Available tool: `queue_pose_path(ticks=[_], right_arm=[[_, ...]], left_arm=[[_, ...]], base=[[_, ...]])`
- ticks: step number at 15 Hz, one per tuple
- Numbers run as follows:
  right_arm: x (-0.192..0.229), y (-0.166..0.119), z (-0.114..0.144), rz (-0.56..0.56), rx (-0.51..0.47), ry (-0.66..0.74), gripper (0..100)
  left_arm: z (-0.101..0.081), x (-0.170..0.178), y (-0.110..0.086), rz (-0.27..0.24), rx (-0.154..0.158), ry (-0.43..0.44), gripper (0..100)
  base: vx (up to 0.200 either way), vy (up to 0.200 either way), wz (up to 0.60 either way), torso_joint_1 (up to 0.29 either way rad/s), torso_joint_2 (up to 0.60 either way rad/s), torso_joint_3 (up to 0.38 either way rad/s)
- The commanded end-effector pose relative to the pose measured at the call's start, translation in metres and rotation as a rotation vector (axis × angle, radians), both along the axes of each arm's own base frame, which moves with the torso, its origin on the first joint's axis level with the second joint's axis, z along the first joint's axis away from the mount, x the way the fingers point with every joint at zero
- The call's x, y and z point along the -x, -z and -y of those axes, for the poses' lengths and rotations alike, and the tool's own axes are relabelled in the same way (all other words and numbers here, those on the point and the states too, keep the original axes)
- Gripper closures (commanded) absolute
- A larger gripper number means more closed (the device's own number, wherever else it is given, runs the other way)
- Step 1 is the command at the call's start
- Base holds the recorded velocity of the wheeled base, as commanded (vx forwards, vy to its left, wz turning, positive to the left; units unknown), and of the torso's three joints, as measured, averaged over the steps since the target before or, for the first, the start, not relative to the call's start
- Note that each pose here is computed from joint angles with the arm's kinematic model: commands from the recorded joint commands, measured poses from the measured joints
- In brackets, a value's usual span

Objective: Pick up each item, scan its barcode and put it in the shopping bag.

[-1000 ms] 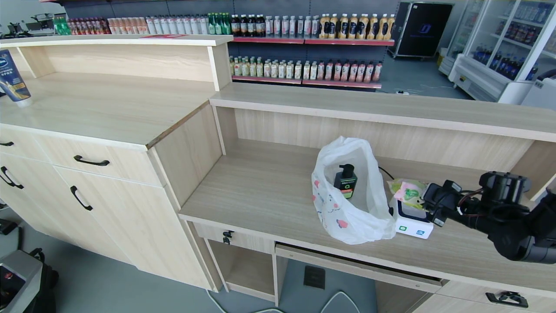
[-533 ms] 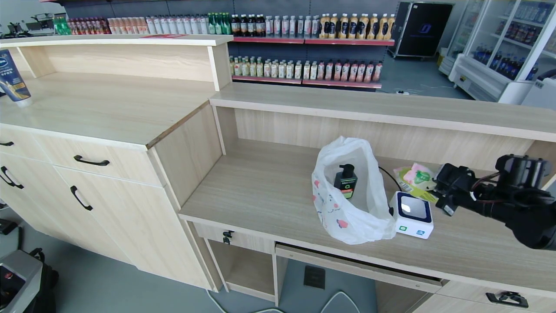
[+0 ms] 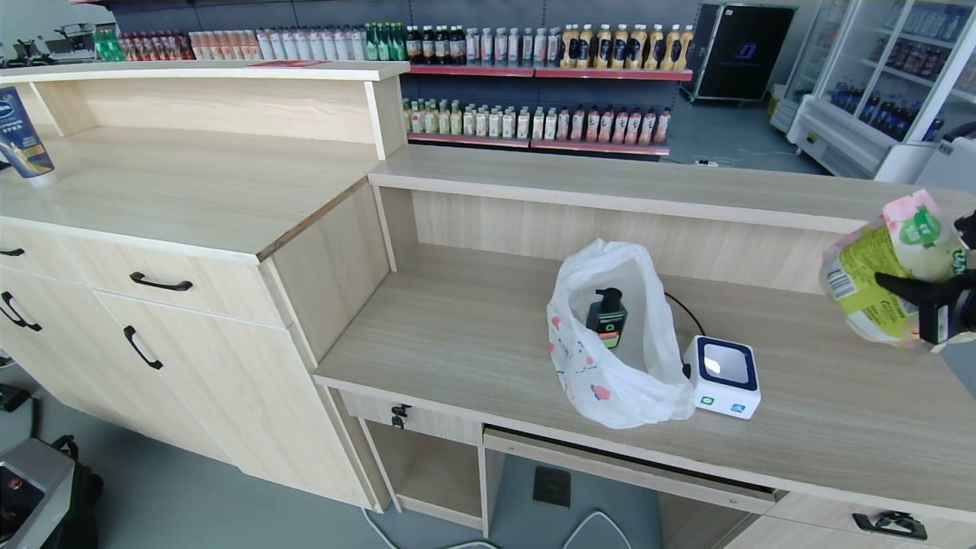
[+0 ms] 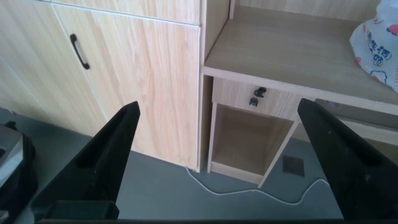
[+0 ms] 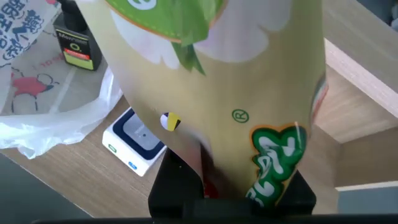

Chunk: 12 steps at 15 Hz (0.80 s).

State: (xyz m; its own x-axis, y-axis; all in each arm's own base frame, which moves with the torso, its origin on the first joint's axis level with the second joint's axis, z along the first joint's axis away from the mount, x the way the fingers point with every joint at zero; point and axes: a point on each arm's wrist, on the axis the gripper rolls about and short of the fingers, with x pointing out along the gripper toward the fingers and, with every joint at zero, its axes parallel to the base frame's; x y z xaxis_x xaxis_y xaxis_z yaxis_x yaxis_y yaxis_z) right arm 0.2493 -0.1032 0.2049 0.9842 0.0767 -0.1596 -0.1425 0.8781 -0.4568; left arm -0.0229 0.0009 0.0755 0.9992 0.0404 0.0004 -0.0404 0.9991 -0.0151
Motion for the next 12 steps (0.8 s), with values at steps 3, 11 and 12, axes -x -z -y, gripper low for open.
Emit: queue_pose_path(ticks=[3,11,12], right_arm=[[0.031,-0.012,0.012,0.046,-0.021,0.118,100],[0.035,-0.015,0.008,0.059,-0.092,0.206,100],[0.032,-0.020,0.003,0.086,-0.130,0.191,100]], left_arm=[[0.000,0.000,0.000,0.000,0.000,-0.001,0],[0.000,0.000,0.000,0.000,0.000,-0.001,0],[0.000,0.000,0.000,0.000,0.000,-0.001,0]], base=[[0.000,0.000,0.00,0.000,0.00,0.000],[0.000,0.000,0.07,0.000,0.00,0.000],[0.000,0.000,0.60,0.007,0.01,0.002]])
